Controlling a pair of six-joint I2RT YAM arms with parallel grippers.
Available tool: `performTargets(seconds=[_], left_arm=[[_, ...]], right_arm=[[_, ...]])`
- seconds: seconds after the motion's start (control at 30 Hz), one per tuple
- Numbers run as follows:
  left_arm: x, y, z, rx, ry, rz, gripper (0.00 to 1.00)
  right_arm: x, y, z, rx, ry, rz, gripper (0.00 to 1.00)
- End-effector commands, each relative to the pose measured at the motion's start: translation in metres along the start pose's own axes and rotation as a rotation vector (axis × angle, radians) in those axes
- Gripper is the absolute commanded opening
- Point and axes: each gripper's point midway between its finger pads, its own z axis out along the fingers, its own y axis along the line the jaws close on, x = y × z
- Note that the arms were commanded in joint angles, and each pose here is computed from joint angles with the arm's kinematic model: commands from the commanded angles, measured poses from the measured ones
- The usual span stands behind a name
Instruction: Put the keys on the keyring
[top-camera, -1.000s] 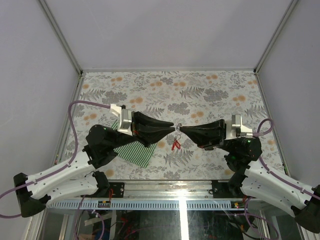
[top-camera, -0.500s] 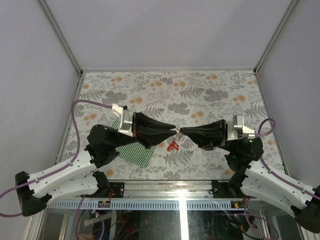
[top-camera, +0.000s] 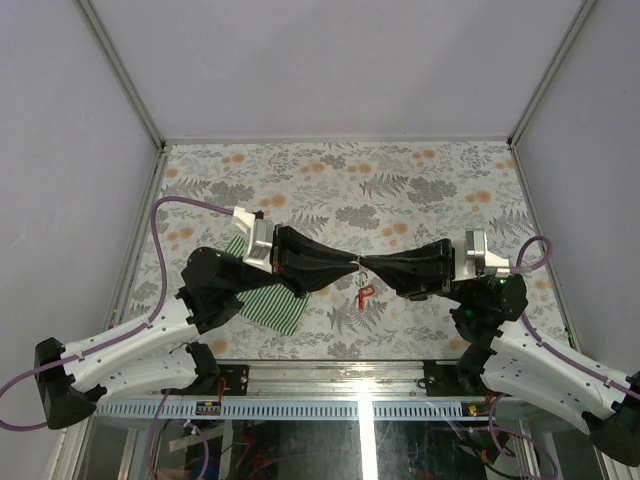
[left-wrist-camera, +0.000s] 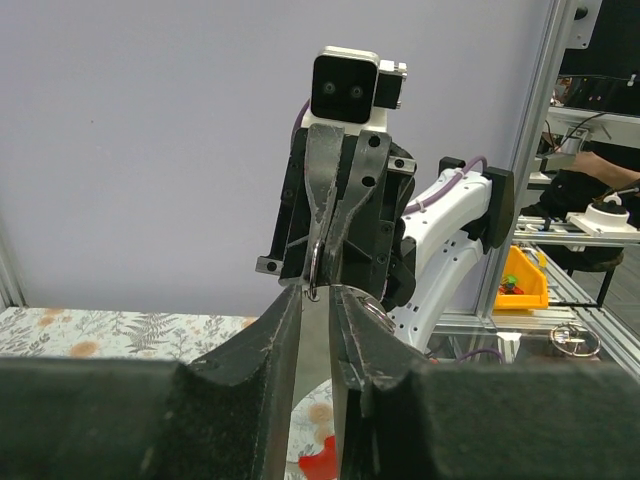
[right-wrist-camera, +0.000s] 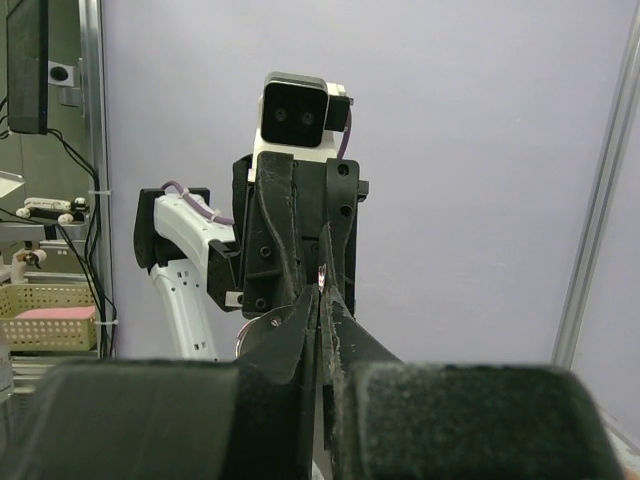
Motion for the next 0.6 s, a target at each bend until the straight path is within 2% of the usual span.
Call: performTargets(seconds=[0.0,0.27,0.47,0.57], left_arm=[[-0.027,-0.010,0.005,0.045,-0.081,0.035,0.18],[-0.027,-0.009,0.006,0.042,-0.082,0.034,0.16],[-0.023,-0.007,0.008,0.033,-0.041,0.026,0.02],[-0.023,-0.005,0.008,0.023,-0.033,0.040,0.00]], right_arm=[[-0.035,0.011,0.010,-0.057,-0.084,-0.061,0.00],[-0.029,0.012,0.009,-0.062,-0.062,-0.051,0.00],[-0.021,0.011,0.008,-0.060,-0.030,-0.047,0.00],[-0.016,0.009,0.006,-0.049,-0.005,-0.054,0.00]])
